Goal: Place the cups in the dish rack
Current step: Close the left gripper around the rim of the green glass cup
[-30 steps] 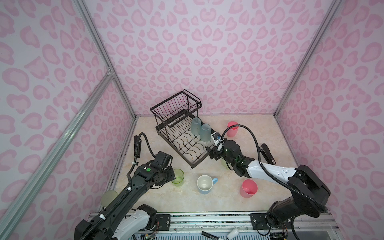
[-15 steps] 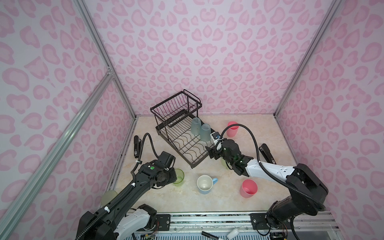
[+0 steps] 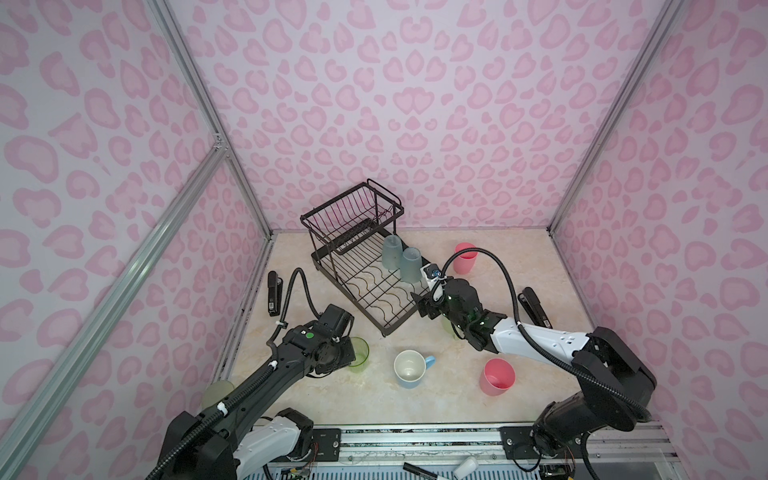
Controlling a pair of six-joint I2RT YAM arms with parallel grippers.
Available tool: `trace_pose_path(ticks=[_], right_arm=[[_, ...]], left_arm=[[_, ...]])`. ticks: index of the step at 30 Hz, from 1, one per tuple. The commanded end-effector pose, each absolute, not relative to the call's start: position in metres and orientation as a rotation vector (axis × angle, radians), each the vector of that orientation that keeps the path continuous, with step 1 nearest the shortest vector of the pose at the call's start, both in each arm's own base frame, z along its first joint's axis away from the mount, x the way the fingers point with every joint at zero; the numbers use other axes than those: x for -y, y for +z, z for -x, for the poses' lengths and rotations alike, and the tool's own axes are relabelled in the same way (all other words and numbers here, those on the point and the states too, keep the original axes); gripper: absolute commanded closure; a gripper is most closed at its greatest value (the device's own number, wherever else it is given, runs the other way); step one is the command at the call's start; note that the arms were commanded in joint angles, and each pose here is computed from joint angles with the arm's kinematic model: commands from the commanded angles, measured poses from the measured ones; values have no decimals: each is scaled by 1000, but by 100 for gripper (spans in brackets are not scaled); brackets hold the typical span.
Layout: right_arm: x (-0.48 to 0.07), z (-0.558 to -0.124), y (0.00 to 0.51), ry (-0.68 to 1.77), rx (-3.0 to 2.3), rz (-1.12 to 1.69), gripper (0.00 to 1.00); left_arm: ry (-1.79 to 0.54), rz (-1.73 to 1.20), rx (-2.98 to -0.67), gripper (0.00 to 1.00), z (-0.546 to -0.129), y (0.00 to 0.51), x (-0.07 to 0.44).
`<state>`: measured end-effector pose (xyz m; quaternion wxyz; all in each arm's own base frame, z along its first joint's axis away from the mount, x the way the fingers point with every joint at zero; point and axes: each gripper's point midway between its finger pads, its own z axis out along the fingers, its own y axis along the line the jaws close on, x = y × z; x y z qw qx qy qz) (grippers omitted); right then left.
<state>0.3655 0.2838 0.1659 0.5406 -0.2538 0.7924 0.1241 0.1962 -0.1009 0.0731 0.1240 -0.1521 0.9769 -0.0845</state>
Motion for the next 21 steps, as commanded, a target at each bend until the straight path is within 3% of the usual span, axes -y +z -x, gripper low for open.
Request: trace_pose_path(ticks=[1, 21], right_arm=[[-282, -365, 162, 288, -1893, 596, 13], [-282, -368, 161, 283, -1899, 578, 13]], left_arm=[[-232, 432, -2833, 80, -200, 72, 100], [-186, 378, -2707, 88, -210, 101, 87]])
